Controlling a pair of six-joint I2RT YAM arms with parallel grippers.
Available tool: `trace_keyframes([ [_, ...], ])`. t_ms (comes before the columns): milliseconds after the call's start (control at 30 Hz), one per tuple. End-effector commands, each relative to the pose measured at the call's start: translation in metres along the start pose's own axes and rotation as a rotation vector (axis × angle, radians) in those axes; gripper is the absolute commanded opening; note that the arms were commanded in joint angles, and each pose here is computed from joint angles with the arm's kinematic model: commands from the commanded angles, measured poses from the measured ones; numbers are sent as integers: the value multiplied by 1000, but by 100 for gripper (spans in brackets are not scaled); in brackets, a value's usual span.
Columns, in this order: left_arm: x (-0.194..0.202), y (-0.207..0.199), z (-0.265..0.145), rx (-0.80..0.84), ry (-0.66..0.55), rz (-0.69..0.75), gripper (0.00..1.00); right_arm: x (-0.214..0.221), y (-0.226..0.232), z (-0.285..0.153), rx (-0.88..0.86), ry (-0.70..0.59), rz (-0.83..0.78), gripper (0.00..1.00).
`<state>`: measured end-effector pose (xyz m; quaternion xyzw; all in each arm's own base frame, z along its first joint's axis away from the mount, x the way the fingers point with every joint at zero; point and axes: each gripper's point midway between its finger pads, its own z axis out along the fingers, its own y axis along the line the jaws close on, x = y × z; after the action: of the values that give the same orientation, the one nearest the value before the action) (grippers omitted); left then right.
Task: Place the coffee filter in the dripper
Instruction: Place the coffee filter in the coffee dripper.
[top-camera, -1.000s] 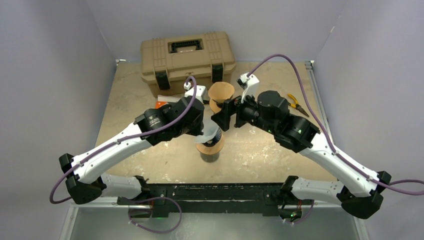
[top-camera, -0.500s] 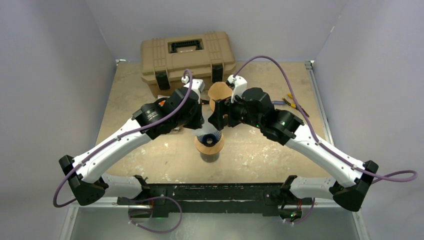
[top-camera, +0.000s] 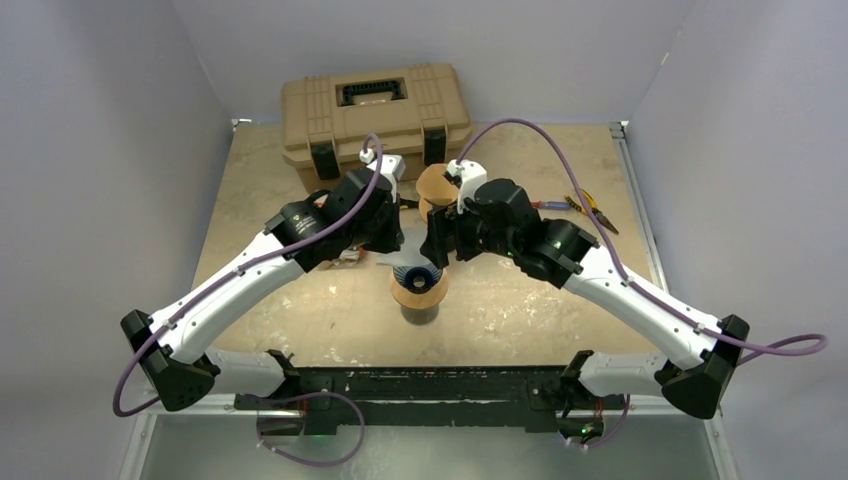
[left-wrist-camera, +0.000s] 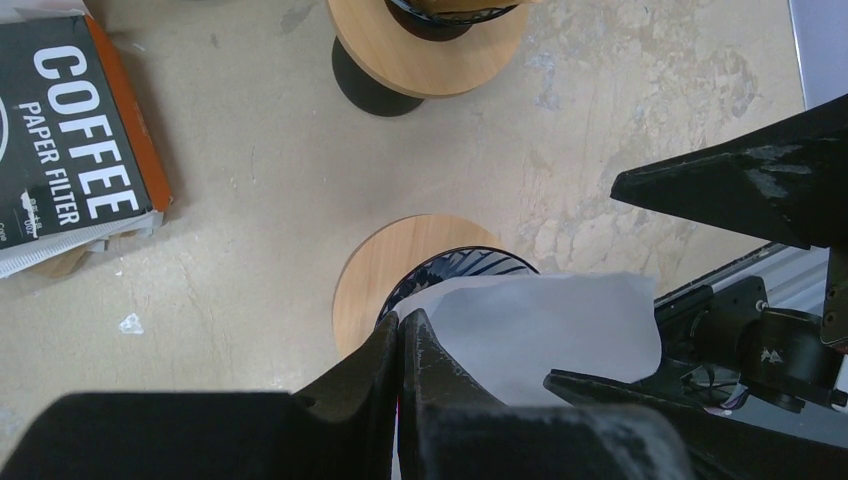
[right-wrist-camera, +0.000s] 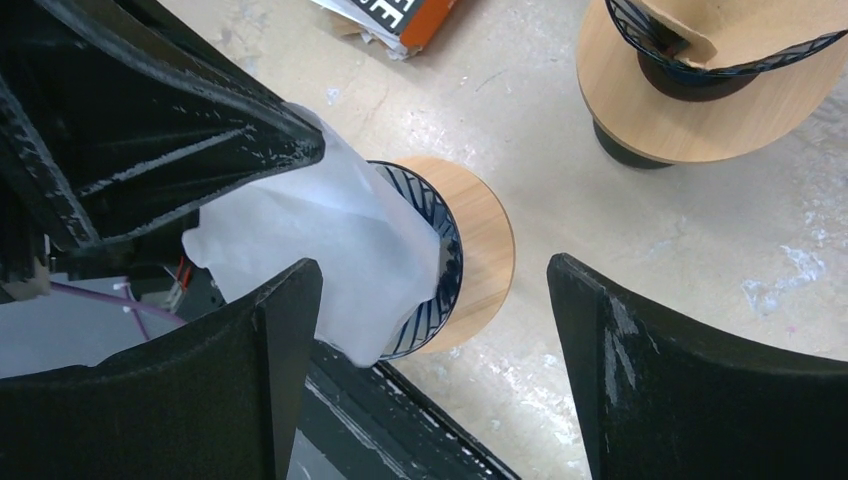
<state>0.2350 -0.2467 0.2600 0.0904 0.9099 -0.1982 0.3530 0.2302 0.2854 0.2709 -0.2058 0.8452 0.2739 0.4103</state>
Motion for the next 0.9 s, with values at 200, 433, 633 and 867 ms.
trace_keyframes([
  [200,-8,3,9,20,-21,23,0,16,-21,-1,86,51,-47,86],
  [433,-11,4,11,23,-29,41,0,24,-19,-6,61,79,-65,87],
  [633,-9,4,14,24,-18,54,0,33,-12,-12,10,112,-77,87],
  [867,-4,-6,17,83,12,61,0,37,-8,-22,-27,110,-78,88],
])
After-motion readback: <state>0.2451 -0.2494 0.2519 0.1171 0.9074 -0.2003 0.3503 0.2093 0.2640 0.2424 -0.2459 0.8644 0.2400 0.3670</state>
